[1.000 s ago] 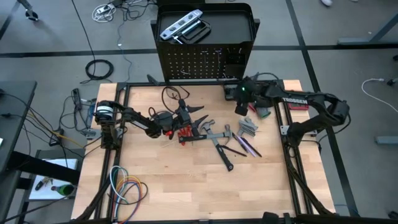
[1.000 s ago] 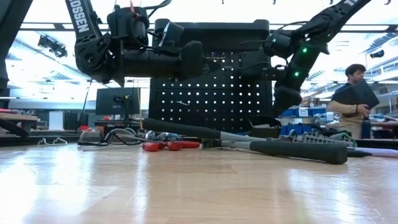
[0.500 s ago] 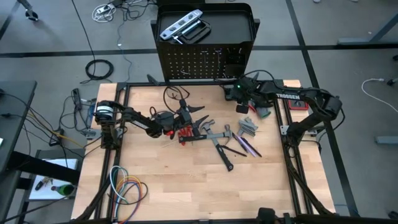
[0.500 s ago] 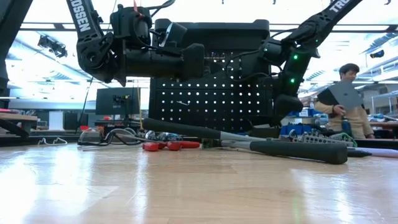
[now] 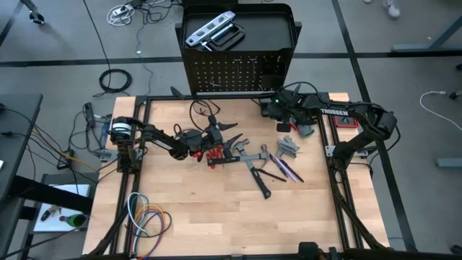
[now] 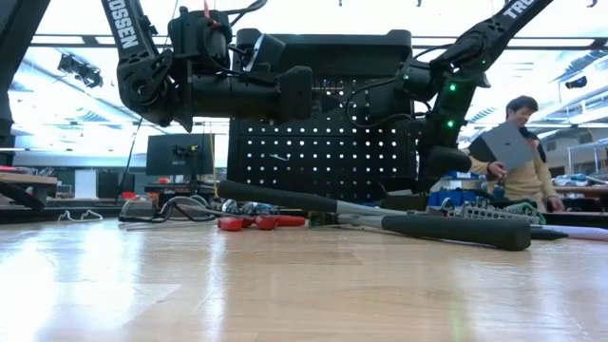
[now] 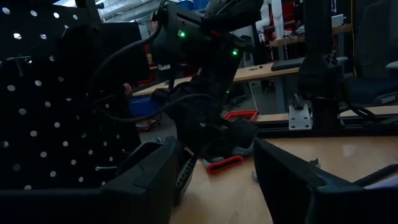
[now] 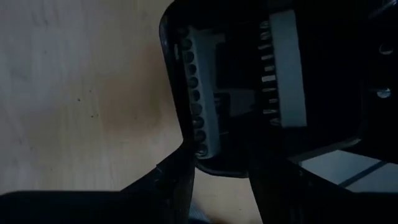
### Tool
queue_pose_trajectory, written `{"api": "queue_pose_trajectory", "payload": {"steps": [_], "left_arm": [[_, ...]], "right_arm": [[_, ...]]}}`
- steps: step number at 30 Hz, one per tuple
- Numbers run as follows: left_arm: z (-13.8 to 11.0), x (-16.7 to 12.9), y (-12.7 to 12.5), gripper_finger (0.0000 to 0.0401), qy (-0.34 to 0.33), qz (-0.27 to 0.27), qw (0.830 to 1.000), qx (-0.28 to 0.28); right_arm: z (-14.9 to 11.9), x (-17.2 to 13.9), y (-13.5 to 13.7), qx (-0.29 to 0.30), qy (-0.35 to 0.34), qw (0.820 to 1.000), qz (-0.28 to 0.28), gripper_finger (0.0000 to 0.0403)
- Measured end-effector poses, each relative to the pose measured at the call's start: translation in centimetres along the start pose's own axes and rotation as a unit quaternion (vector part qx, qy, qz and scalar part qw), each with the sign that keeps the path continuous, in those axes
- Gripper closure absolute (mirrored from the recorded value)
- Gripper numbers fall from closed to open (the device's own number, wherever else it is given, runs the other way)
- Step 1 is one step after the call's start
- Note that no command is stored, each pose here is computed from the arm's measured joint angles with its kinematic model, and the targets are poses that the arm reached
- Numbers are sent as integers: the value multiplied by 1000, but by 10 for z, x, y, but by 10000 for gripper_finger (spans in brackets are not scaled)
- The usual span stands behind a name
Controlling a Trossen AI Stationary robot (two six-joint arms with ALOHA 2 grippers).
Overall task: Hang tools onto peg board
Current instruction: Remove the left terminal block from the bottom basket of the peg board
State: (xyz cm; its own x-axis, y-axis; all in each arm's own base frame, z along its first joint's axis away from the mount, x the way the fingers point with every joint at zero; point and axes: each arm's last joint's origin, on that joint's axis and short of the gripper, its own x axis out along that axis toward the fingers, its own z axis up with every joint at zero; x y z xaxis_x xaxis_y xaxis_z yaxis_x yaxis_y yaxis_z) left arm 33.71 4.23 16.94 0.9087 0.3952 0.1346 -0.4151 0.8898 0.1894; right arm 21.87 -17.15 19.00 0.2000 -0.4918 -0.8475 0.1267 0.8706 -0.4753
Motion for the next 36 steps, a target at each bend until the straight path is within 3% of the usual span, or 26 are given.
{"api": "queue_pose_trajectory", "payload": {"steps": [15, 29, 36], "left_arm": [[0, 0, 0, 195, 0, 0, 1000, 0], [0, 0, 0, 195, 1, 0, 1000, 6], [0, 0, 0, 195, 0, 0, 1000, 7]], "right_arm": [[2, 15, 8, -35, 28, 999, 4, 251], [10, 14, -10, 0, 16, 999, -30, 251], [9, 15, -7, -2, 8, 1000, 6, 251]]}}
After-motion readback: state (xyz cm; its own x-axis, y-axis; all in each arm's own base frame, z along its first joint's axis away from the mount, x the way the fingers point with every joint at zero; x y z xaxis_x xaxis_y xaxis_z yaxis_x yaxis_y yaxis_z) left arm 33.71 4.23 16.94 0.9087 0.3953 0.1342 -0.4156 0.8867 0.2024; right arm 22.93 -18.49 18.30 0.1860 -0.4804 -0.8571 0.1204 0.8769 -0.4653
